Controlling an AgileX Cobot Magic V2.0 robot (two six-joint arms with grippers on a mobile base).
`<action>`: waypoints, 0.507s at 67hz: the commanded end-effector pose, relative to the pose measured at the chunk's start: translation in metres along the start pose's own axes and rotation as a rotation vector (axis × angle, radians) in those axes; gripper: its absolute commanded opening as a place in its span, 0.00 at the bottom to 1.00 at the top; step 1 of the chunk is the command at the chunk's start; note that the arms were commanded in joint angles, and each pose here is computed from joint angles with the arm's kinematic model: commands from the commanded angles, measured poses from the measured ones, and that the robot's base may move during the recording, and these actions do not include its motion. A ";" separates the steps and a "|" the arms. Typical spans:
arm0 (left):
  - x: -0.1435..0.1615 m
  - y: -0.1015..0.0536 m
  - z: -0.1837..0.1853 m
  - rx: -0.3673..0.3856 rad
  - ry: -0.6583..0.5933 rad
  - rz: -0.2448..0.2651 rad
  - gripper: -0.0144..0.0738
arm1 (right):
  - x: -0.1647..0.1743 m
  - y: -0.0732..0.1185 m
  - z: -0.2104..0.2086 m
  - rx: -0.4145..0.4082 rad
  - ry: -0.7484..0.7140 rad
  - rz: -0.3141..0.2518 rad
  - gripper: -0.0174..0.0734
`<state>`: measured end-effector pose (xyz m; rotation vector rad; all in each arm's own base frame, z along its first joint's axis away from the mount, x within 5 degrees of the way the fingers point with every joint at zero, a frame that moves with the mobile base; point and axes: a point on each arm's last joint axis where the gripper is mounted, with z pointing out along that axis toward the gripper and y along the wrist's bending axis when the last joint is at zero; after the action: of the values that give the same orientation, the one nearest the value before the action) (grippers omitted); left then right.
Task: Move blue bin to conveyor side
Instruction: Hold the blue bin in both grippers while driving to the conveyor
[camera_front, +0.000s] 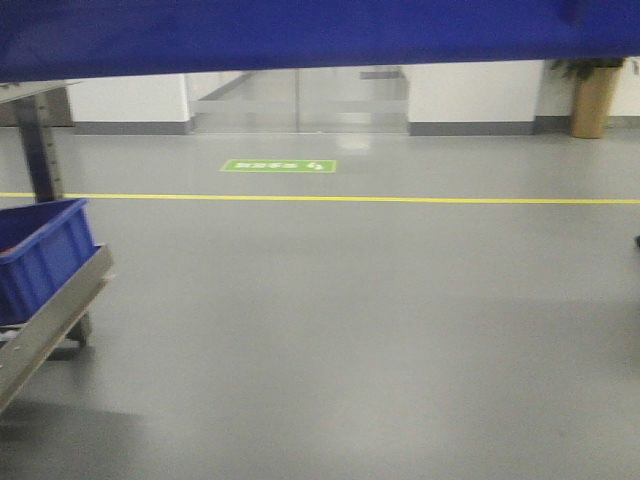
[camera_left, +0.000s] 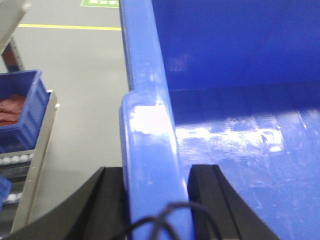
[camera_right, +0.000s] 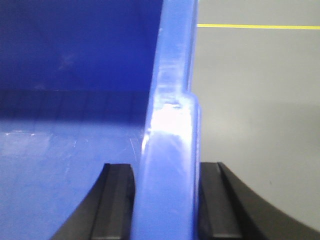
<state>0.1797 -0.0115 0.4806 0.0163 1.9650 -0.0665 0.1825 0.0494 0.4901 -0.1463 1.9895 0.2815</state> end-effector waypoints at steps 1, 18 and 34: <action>-0.014 0.004 -0.014 -0.045 -0.146 0.060 0.14 | -0.014 -0.005 -0.014 0.056 -0.147 -0.061 0.11; -0.014 0.004 -0.014 -0.045 -0.146 0.060 0.14 | -0.014 -0.005 -0.014 0.056 -0.147 -0.061 0.11; -0.014 0.004 -0.014 -0.045 -0.146 0.060 0.14 | -0.014 -0.005 -0.014 0.056 -0.147 -0.061 0.11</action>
<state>0.1797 -0.0116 0.4806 0.0160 1.9650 -0.0687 0.1824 0.0494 0.4899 -0.1465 1.9915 0.2813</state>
